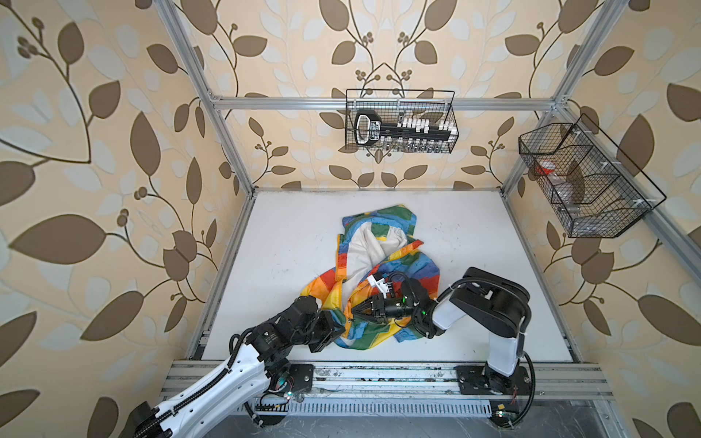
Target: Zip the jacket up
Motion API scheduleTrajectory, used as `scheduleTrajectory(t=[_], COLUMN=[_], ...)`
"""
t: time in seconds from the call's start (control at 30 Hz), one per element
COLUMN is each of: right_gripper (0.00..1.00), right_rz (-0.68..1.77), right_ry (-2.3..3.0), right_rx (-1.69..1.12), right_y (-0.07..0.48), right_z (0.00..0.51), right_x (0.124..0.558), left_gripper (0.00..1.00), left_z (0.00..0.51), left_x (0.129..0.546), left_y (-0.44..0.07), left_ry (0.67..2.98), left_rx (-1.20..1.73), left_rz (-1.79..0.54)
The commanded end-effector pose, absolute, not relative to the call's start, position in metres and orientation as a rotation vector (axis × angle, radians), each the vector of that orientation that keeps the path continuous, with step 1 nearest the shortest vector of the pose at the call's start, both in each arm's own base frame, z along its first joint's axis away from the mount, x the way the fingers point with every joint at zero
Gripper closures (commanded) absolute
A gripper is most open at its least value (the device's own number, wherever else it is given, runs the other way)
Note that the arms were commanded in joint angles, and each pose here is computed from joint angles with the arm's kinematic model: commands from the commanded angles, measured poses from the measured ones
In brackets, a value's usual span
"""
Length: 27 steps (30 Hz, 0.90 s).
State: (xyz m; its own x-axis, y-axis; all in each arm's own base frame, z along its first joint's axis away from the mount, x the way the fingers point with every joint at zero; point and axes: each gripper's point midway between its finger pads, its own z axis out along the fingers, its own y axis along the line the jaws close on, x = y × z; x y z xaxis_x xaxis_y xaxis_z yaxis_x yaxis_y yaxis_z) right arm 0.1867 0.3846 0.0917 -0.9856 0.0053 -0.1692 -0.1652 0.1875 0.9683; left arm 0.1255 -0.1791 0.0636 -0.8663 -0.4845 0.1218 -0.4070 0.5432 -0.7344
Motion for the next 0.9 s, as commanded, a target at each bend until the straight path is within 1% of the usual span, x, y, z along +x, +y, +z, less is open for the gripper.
scheduleTrajectory(t=[0.0, 0.1, 0.23, 0.3, 0.37, 0.4, 0.47, 0.57, 0.63, 0.7, 0.8, 0.87], right_gripper=[0.67, 0.63, 0.55, 0.46, 0.31, 0.28, 0.24, 0.22, 0.24, 0.26, 0.26, 0.26], right_rz=[1.727, 1.594, 1.235, 1.019, 0.856, 0.797, 0.711, 0.617, 0.635, 0.637, 0.495, 0.449], right_ry=[2.346, 2.330, 2.317, 2.306, 2.304, 2.310, 2.338, 2.371, 2.390, 2.398, 2.419, 2.427], right_rx=[-0.242, -0.180, -0.103, -0.094, -0.067, -0.044, 0.026, 0.156, 0.172, 0.112, -0.039, -0.125], right_y=[0.378, 0.348, 0.279, 0.243, 0.216, 0.203, 0.179, 0.151, 0.155, 0.171, 0.183, 0.185], right_z=[0.086, 0.095, 0.120, 0.146, 0.165, 0.169, 0.163, 0.143, 0.127, 0.115, 0.100, 0.091], right_x=[0.196, 0.231, 0.307, 0.343, 0.375, 0.392, 0.423, 0.469, 0.492, 0.507, 0.514, 0.516], left_gripper=[1.00, 1.00, 1.00, 1.00, 1.00, 1.00, 1.00, 1.00, 1.00, 1.00, 1.00, 1.00], left_z=[0.084, 0.111, 0.147, 0.155, 0.160, 0.162, 0.167, 0.172, 0.170, 0.166, 0.167, 0.170], left_x=[0.133, 0.143, 0.156, 0.158, 0.159, 0.160, 0.164, 0.168, 0.170, 0.171, 0.175, 0.177], left_y=[-0.181, -0.178, -0.173, -0.172, -0.167, -0.161, -0.151, -0.144, -0.145, -0.150, -0.154, -0.158], left_ry=[2.623, 2.573, 2.525, 2.536, 2.537, 2.526, 2.482, 2.423, 2.417, 2.425, 2.409, 2.397], left_rx=[-0.742, -0.660, -0.560, -0.529, -0.515, -0.520, -0.533, -0.555, -0.564, -0.565, -0.569, -0.565], left_rz=[-1.253, -1.214, -1.117, -1.075, -1.033, -0.995, -0.947, -0.933, -0.947, -0.971, -0.995, -1.023])
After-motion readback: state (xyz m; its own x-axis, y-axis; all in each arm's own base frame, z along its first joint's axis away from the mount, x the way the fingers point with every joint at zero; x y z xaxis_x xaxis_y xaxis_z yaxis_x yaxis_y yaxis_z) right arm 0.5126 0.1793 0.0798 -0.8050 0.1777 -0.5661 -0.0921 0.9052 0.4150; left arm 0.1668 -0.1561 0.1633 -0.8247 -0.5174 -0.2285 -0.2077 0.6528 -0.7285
